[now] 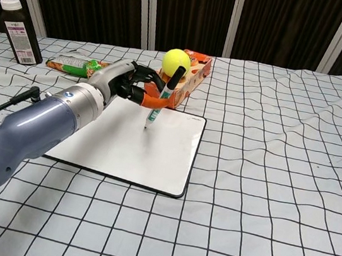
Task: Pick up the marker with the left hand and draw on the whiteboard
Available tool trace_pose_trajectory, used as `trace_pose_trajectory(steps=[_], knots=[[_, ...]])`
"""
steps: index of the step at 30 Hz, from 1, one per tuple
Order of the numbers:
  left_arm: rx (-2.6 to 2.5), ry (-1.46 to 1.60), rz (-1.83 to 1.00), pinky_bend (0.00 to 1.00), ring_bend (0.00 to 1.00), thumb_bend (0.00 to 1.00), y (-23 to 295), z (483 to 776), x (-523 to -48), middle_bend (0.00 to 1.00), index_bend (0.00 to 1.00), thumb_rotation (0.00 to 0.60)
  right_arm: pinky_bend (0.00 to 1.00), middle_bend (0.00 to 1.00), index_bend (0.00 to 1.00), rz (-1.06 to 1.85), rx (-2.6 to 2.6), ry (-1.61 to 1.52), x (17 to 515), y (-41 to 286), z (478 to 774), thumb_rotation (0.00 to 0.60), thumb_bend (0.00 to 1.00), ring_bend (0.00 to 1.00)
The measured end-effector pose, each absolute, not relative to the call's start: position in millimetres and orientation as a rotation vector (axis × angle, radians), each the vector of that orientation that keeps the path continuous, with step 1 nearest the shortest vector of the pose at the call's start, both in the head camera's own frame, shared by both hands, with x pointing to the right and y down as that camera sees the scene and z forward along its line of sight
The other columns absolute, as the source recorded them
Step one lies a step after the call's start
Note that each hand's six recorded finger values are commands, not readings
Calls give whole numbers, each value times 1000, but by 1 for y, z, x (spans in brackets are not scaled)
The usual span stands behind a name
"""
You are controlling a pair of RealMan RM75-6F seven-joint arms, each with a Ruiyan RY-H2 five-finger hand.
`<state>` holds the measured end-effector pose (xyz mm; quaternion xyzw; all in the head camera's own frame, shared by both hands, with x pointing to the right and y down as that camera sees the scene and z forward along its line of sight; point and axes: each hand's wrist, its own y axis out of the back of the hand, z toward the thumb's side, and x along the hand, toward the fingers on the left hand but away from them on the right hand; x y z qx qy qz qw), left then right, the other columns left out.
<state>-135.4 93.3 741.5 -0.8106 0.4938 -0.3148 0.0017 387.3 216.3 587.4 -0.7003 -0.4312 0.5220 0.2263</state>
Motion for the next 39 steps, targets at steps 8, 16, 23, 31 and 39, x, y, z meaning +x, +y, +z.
trace_pose_trajectory(steps=[8, 16, 23, 31, 39], knots=[[-2555, 1534, -1005, 148, 78, 506, 101, 743, -137, 238, 748, 600, 0, 0, 0, 1438, -1927, -1189, 387, 216, 587, 600, 327, 0], [-2573, 1522, -1001, 148, 78, 506, 109, 739, -140, 239, 749, 600, 0, 0, 0, 1438, -1922, -1189, 388, 217, 586, 600, 327, 0], [-2614, 1503, -1001, 148, 78, 506, 125, 734, -143, 239, 750, 600, 0, 0, 0, 1437, -1912, -1191, 388, 217, 586, 600, 327, 0], [-2622, 1525, -983, 148, 78, 506, 131, 725, -155, 239, 750, 600, 0, 0, 0, 1438, -1907, -1194, 388, 217, 585, 600, 327, 0], [-2572, 1603, -912, 148, 78, 505, 105, 712, -166, 239, 750, 600, 0, 0, 0, 1441, -1909, -1195, 388, 217, 586, 600, 327, 0]])
